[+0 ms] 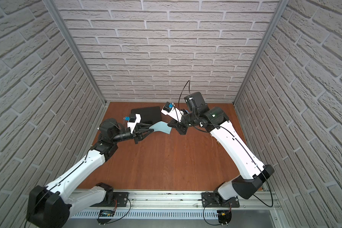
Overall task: Fold the square paper along the opposite sides
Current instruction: Pick up the paper from the center of the board.
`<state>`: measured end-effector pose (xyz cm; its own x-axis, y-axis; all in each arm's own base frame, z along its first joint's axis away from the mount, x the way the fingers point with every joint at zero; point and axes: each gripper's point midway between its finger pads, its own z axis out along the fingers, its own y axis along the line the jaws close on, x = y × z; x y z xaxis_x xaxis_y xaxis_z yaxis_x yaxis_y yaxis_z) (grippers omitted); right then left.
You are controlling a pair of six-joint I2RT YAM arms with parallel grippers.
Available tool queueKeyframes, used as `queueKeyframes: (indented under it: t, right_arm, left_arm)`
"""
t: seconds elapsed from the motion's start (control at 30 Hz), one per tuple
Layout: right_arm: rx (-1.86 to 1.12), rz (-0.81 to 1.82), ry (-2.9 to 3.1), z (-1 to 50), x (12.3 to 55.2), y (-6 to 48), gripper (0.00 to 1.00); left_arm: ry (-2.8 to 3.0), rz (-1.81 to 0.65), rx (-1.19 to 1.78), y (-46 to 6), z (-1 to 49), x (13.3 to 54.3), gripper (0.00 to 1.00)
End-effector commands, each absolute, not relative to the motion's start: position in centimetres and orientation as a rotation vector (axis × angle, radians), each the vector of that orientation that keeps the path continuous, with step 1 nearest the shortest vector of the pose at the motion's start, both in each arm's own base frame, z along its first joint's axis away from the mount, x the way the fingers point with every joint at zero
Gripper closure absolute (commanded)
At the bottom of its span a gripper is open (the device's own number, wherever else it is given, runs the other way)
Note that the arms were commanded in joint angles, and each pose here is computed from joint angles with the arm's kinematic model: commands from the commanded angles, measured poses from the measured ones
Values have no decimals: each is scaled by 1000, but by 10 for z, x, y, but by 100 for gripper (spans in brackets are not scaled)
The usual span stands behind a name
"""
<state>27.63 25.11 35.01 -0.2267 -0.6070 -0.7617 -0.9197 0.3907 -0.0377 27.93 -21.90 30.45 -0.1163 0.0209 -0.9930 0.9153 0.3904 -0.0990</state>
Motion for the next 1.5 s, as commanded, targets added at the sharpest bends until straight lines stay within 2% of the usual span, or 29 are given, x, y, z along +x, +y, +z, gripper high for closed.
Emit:
queueKeyframes:
  t: [0.0, 0.1, 0.23, 0.27, 0.47, 0.5, 0.53, 0.57, 0.6, 0.67, 0.7, 0.9, 1.0, 1.2, 1.47]
  right_arm:
    - [-1305, 586, 1904, 360, 269, 251, 97]
    - [-1309, 588, 1906, 358, 269, 252, 97]
    - [-1311, 588, 1911, 357, 270, 252, 97]
    - [-1313, 589, 1908, 357, 270, 252, 97]
    - [-1297, 581, 1915, 358, 271, 251, 97]
    - [-1267, 565, 1924, 359, 276, 250, 88]
    - [-1234, 541, 1933, 359, 280, 248, 61]
    - [-1206, 516, 1933, 361, 284, 246, 38]
    - [-1180, 498, 1928, 363, 287, 244, 24]
    - [-1108, 459, 1886, 370, 293, 239, 1]
    - [-1080, 452, 1846, 374, 293, 237, 0]
    - [-942, 494, 1678, 394, 287, 221, 0]
    - [-933, 565, 1620, 397, 284, 223, 4]
    - [-982, 684, 1545, 408, 277, 233, 20]
    - [-995, 742, 1515, 413, 275, 241, 47]
  left_arm:
    - [1415, -958, 912, -222, 325, 276, 67]
    - [1409, -958, 915, -222, 327, 275, 76]
    - [1399, -953, 917, -222, 330, 274, 97]
    - [1397, -955, 919, -222, 330, 274, 100]
    - [1390, -956, 922, -224, 332, 271, 100]
    - [1389, -958, 920, -224, 332, 271, 100]
    - [1386, -959, 920, -225, 334, 270, 100]
    - [1381, -963, 915, -225, 336, 269, 100]
    - [1378, -967, 906, -225, 337, 268, 100]
    - [1353, -972, 872, -223, 344, 268, 100]
    - [1334, -978, 850, -222, 348, 267, 100]
    - [1231, -1025, 710, -215, 373, 264, 100]
    - [1189, -1066, 682, -217, 383, 257, 100]
    - [1136, -1115, 649, -225, 398, 247, 100]
    - [1143, -1138, 619, -232, 396, 246, 100]
